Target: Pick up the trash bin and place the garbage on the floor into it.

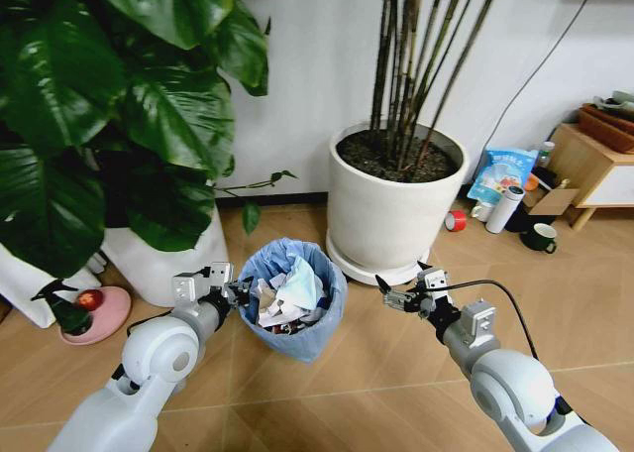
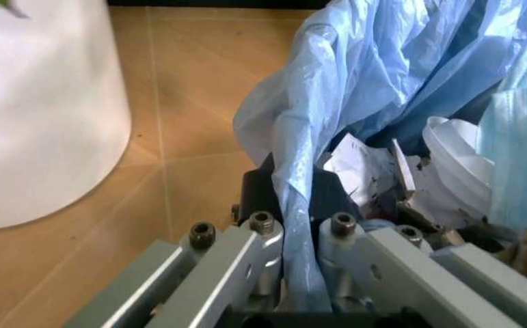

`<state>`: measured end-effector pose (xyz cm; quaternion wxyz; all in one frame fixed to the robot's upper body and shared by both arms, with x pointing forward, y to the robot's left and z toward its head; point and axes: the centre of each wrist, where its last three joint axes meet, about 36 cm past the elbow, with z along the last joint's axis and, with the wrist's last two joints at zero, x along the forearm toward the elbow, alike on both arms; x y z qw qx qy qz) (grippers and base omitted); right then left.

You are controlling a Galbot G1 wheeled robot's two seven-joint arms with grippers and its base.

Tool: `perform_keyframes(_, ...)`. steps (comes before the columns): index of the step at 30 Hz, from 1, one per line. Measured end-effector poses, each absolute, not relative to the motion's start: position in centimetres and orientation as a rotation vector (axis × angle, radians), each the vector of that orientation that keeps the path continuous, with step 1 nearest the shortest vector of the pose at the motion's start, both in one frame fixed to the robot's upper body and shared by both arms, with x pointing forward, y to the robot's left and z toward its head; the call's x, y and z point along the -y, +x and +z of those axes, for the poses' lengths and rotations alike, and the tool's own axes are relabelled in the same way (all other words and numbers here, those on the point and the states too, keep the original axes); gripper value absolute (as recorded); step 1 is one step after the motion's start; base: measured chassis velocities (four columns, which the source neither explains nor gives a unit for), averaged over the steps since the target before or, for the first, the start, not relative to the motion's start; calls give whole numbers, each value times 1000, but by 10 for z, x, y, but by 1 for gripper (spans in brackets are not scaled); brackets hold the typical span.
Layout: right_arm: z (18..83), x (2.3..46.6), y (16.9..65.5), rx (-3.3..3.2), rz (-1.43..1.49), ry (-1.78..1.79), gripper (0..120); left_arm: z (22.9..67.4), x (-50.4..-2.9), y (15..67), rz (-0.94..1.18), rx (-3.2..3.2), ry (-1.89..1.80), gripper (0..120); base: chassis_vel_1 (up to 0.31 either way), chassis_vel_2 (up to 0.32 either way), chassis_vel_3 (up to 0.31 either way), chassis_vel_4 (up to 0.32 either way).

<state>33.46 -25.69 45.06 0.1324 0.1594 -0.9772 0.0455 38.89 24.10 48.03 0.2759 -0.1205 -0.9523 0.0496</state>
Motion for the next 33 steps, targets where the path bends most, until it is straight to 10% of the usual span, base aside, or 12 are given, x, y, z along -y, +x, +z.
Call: perform_keyframes(33, 449, 265, 327, 2821, 132, 390, 100, 479, -238, 384, 148, 2570, -310, 0, 67, -43, -67, 47)
